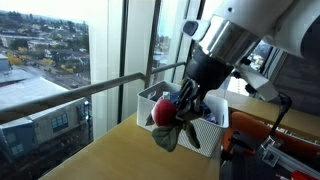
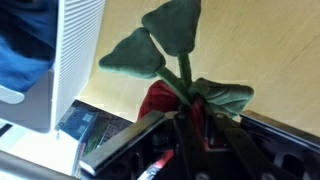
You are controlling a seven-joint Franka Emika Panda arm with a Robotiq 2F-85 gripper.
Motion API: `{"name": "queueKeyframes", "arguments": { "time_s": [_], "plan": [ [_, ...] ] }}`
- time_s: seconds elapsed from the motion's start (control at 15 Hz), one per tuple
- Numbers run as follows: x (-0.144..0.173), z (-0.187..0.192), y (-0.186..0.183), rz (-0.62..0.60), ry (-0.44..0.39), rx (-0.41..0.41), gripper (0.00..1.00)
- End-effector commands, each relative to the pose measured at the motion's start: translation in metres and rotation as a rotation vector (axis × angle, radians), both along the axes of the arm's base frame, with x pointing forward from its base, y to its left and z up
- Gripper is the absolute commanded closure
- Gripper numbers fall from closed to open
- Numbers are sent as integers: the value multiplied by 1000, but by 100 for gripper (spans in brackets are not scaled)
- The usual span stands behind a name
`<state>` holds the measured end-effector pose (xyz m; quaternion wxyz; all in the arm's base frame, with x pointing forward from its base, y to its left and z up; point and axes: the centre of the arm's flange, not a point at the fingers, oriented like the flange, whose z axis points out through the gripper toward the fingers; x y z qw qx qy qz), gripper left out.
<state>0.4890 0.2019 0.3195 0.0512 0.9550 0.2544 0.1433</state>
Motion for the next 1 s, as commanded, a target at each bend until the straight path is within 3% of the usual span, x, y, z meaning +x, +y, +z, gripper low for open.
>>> {"name": "queueKeyframes", "arguments": {
  "time_s": [0.0, 0.27, 0.47, 0.53, 0.6, 0.93],
  "plan": [
    [24, -59, 17, 8, 31, 54, 96],
    [31, -123, 18, -4, 104, 82, 96],
    [33, -151, 18, -24, 146, 96, 96],
    [33, -155, 17, -31, 156, 101, 60],
    [35, -156, 17, -36, 162, 104, 59],
    [42, -134, 15, -43, 137, 108, 24]
  ]
}}
